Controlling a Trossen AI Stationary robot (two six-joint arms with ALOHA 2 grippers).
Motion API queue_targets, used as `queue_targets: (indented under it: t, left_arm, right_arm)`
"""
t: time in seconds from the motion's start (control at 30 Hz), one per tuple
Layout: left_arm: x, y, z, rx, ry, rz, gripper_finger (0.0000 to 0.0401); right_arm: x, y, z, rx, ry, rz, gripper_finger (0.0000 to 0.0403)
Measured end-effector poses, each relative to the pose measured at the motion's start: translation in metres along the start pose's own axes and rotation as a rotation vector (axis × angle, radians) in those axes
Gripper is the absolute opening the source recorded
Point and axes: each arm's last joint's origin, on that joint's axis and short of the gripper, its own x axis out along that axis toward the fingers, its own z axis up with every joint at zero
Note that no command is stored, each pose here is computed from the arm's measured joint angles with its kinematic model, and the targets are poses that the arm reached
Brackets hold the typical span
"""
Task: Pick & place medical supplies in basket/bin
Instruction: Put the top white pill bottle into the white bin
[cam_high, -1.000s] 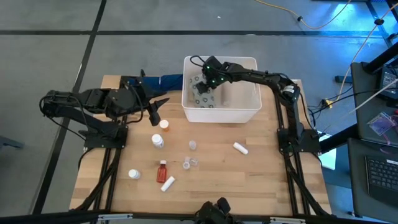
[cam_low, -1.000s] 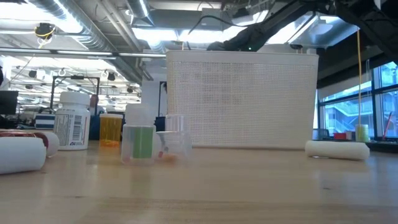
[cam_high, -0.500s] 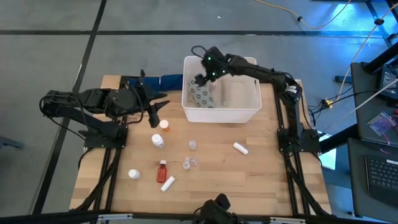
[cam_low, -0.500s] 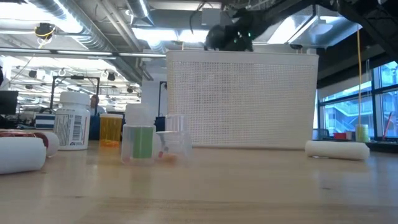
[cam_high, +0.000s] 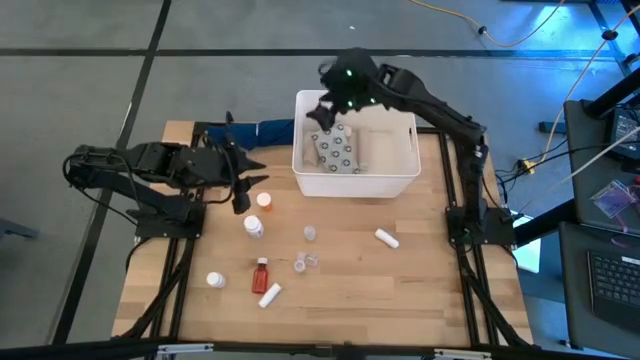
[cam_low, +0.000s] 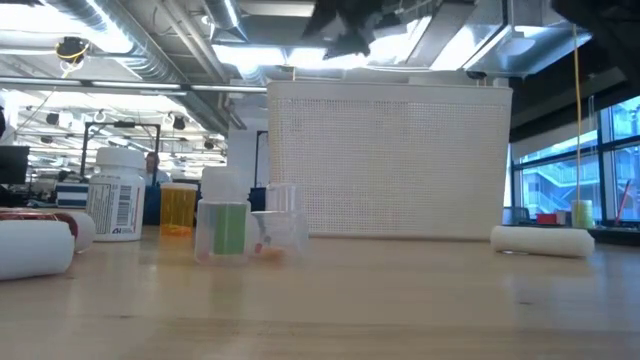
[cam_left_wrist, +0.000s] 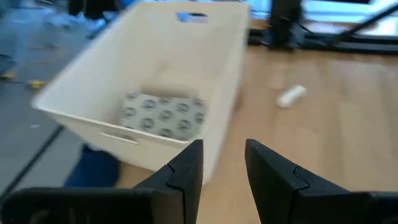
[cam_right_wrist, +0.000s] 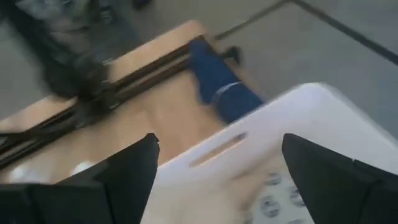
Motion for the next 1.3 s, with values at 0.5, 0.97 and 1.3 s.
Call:
queue_targets:
  t: [0.5, 0.97, 1.3]
  left_arm:
    - [0.003, -0.007, -0.026, 0.064, 0.328, -0.267, 0.0124]
    - [0.028, -0.021, -0.035, 0.02, 0.539, -0.321, 0.0237]
    - [0.032, -0.02, -0.034, -0.039, 0.527, -0.2, 0.0239]
  right_arm:
    - [-0.038, 0.157, -0.067, -0.125, 0.219, 0.126, 0.0338]
    - [-0.02, 0.164, -0.152, -0.236, 0.583, -0.02, 0.0338]
    - [-0.027, 0.145, -0.202, -0.176, 0.369, 0.102, 0.0338]
